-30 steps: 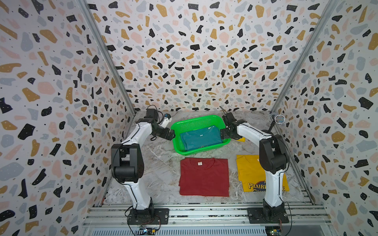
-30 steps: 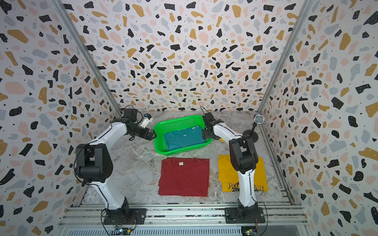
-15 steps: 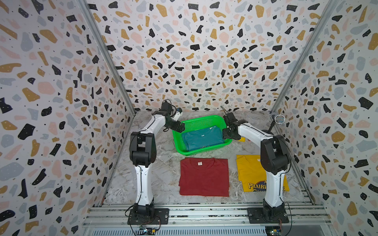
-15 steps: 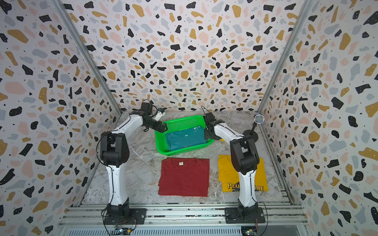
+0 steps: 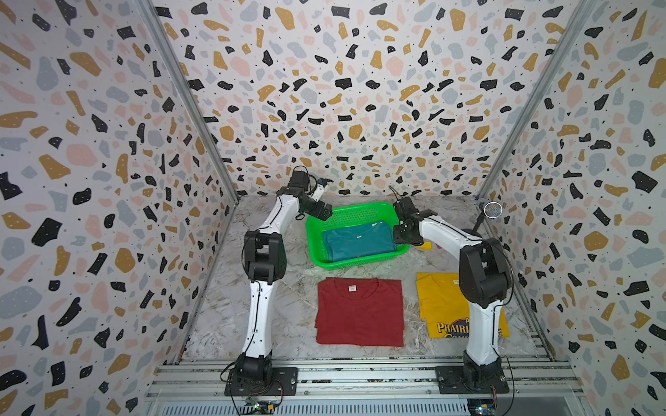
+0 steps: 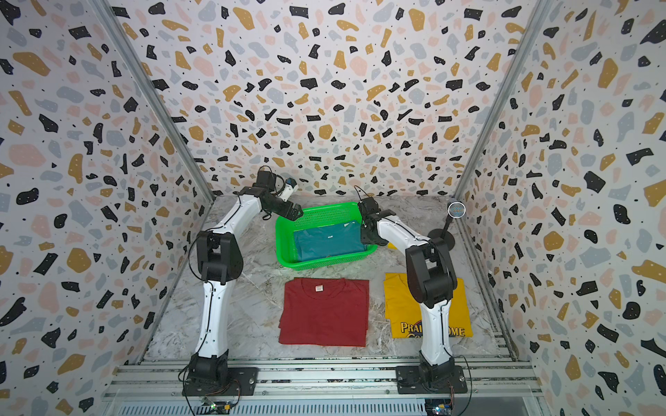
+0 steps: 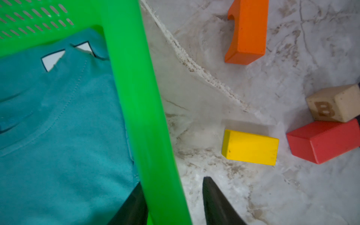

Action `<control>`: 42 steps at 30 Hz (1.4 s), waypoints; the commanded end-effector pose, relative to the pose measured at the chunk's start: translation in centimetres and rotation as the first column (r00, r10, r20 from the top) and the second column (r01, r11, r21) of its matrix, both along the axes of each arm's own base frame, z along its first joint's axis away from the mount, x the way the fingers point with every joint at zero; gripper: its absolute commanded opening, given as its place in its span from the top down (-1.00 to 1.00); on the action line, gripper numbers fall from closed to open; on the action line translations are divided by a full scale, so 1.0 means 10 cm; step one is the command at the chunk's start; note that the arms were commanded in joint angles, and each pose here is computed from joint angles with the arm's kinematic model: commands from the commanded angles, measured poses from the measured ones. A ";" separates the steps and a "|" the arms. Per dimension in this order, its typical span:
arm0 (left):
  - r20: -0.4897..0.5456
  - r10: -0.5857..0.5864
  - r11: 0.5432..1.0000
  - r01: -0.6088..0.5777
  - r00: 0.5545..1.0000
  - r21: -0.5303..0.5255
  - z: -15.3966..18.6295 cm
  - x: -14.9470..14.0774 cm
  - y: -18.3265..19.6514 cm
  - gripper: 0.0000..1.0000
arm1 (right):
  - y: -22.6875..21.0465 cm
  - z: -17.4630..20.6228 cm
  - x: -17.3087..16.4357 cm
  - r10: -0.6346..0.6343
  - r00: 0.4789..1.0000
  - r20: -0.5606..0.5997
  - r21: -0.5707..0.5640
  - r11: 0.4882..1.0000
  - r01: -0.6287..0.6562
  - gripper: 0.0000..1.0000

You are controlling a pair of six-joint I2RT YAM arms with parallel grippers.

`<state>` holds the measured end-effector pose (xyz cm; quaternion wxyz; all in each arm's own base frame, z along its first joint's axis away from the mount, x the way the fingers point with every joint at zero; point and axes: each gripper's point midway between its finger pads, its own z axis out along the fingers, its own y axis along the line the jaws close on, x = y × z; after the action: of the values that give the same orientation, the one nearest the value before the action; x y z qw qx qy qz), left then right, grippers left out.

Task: Put the folded t-shirts into the basket
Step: Move the bin to the center of the board.

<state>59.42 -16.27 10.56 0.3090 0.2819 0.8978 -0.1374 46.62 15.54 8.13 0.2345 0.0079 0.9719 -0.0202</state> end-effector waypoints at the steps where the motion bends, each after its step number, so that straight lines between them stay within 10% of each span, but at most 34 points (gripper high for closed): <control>1: 0.038 -0.016 1.000 0.017 0.999 -0.005 0.18 0.04 -0.07 -1.00 | -0.18 0.26 0.01 -0.066 0.997 0.033 0.001 0.998 0.066 0.14; 16: 0.103 0.007 0.999 -0.011 0.995 0.034 0.86 -0.37 0.20 -1.00 | -0.09 0.14 -0.02 -0.148 0.989 -0.003 0.110 0.983 0.148 0.50; 36: 0.010 0.123 0.990 -0.124 0.992 0.068 0.83 -1.30 0.69 -1.00 | 0.05 0.34 0.07 0.212 0.977 0.021 0.149 0.966 -0.213 0.31; 40: -0.033 0.159 0.987 -0.157 0.987 0.042 0.94 -1.53 0.79 -1.00 | 0.02 0.48 0.06 0.199 0.979 0.046 0.150 0.967 -0.204 -0.05; 42: -0.095 0.167 0.986 -0.168 0.981 0.005 1.03 -1.71 0.81 -1.00 | -0.04 0.65 0.02 0.181 0.981 0.073 0.128 0.974 -0.189 -0.93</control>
<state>44.61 -8.85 20.44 0.3049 0.2266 0.9199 -0.0977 47.03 15.64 9.23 0.2194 -0.0666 0.9710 0.0682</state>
